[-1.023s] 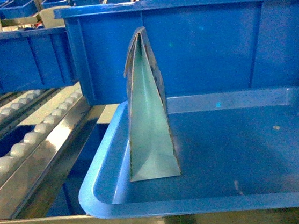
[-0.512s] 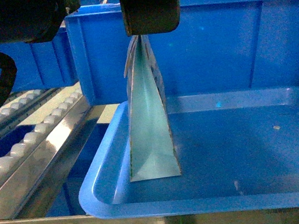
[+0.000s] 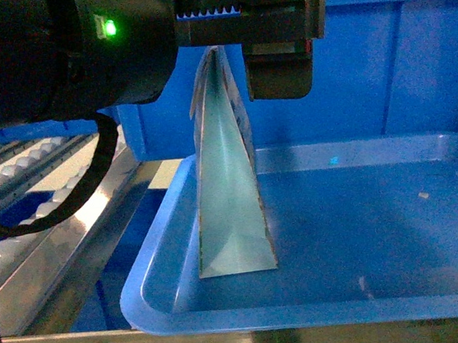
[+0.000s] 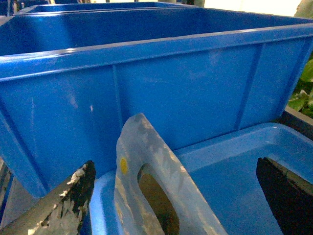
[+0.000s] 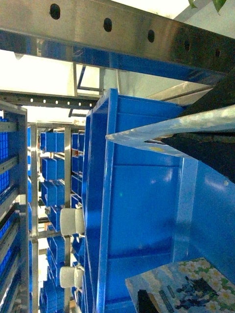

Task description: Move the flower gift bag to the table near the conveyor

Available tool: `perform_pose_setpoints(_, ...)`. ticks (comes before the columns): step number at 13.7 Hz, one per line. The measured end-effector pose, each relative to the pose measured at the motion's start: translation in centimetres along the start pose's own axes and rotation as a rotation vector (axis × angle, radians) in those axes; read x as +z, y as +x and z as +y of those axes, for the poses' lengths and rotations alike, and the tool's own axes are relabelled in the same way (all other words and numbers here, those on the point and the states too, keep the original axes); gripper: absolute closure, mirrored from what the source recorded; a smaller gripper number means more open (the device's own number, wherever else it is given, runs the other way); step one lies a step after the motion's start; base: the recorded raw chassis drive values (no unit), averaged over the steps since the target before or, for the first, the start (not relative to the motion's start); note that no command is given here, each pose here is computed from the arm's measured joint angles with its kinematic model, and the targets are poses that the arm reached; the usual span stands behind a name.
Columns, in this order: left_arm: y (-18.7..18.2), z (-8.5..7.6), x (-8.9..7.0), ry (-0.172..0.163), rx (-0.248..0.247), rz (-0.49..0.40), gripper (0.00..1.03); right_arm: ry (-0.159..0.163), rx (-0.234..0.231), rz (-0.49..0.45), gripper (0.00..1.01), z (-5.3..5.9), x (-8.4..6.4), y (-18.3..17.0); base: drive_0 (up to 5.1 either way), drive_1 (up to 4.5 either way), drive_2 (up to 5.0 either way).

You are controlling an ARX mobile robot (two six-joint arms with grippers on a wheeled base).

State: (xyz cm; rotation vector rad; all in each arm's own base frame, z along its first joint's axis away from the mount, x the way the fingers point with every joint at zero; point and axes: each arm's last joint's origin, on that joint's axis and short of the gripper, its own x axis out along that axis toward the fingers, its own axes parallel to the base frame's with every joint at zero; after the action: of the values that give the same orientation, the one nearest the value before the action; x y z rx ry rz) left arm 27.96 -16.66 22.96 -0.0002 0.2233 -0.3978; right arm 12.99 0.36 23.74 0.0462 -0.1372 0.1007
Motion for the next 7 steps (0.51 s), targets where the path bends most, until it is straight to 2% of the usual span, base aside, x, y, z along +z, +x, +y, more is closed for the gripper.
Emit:
perform_pose_setpoints(2,0.4,0.1,-0.4,-0.002,0.019,0.008,0.07,0.0,0.0,0.0,0.99,0.0,0.0,0.0,0.0,0.0,0.0)
perform_pose_setpoints(3,0.7,0.0,-0.4,-0.003,0.021,0.01,0.17,0.0,0.0,0.0,0.99,0.0,0.0,0.0,0.0,0.0,0.0)
perform_pose_setpoints(5,1.0,0.0,-0.4,-0.007,0.025,0.007,0.31,0.0,0.0,0.0,0.99,0.0,0.0,0.0,0.0,0.0,0.0)
perform_pose_setpoints(7,1.4,0.0,-0.9,-0.005,0.054,0.016,0.57,0.0,0.0,0.0,0.99,0.0,0.0,0.0,0.0,0.0,0.0)
